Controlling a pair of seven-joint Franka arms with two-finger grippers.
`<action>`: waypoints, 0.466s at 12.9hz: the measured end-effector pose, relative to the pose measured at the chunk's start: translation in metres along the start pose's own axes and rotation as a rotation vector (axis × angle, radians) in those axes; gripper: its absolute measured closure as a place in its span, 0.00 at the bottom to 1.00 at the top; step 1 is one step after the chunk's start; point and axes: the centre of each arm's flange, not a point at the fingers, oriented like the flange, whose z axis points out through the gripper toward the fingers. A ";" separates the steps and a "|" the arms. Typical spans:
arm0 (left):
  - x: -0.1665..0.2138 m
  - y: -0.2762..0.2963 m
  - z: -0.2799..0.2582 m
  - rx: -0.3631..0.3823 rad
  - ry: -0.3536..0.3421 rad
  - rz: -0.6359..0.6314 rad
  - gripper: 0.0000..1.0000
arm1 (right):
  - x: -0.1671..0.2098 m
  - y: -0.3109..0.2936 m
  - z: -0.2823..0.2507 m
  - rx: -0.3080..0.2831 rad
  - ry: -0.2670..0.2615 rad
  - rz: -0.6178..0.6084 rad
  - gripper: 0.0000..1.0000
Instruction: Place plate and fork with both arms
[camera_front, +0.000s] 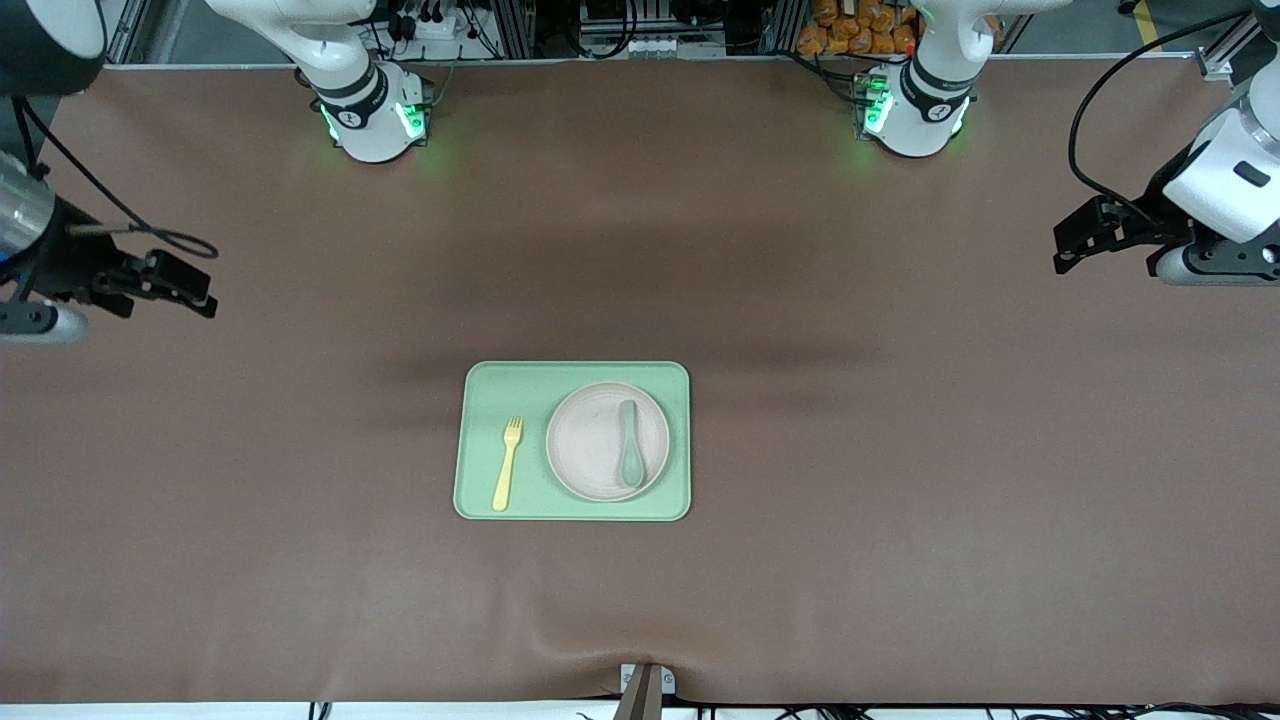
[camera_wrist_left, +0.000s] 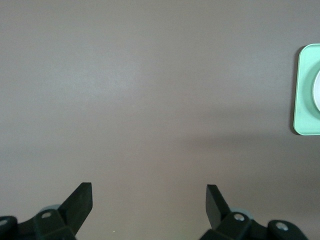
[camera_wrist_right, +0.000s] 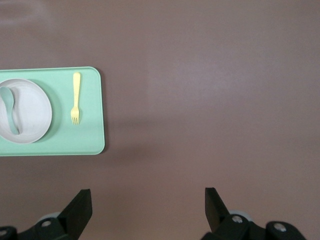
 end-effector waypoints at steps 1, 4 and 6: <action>0.000 0.000 0.000 0.000 0.001 0.000 0.00 | -0.009 -0.003 -0.002 -0.002 0.000 -0.005 0.00; 0.000 0.000 -0.001 0.000 0.002 0.000 0.00 | -0.022 -0.009 -0.005 -0.013 0.000 -0.018 0.00; 0.000 0.000 -0.001 0.000 0.003 -0.001 0.00 | -0.018 -0.005 -0.004 -0.030 0.012 -0.014 0.00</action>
